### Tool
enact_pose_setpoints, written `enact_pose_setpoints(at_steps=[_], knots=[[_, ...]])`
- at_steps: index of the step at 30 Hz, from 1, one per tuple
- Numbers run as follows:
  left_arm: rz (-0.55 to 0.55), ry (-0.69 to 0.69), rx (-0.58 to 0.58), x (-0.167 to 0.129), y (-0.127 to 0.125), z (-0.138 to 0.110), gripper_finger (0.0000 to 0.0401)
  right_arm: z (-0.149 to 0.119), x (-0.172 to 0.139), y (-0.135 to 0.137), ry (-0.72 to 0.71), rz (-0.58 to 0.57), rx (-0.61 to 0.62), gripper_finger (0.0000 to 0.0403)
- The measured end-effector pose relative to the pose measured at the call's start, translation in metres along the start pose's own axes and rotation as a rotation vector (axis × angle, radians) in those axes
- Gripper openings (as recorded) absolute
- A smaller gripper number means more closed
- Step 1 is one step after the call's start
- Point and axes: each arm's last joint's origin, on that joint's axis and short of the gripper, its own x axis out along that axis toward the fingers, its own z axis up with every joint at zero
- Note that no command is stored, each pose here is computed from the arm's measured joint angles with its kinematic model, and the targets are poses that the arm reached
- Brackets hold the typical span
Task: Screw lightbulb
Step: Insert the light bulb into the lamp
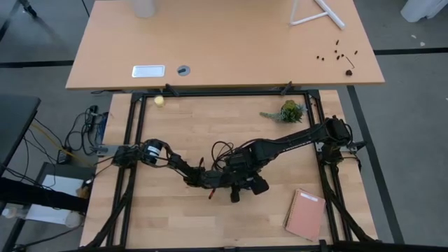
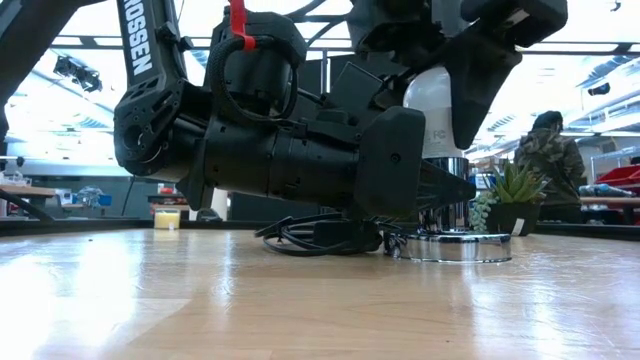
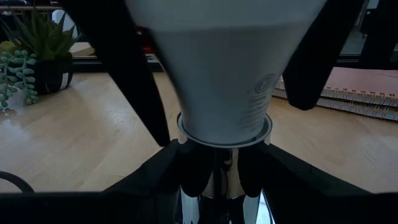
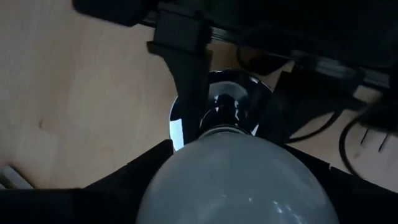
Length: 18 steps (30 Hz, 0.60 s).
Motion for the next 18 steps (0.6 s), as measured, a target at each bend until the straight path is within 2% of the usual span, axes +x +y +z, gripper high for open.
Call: enact_pose_setpoints(at_steps=[4, 7, 12, 18], knots=[[0.0, 0.0, 0.0, 0.0, 0.0, 0.0, 0.0195, -0.0005, 0.0001, -0.0001, 0.005, 0.0, 0.109, 0.0253], [0.0, 0.0, -0.001, 0.0, 0.0, 0.0, 0.0195, -0.0005, 0.0003, -0.0002, 0.006, -0.002, 0.221, 0.0259], [0.0, -0.001, -0.003, 0.0, 0.0, 0.0001, 0.0195, -0.0016, 0.0004, 0.0002, 0.017, -0.002, 0.461, 0.0282], [-0.001, 0.0, -0.003, 0.0, 0.0, 0.0, 0.0195, -0.0013, 0.0006, 0.0002, 0.015, -0.005, 0.743, 0.0275]])
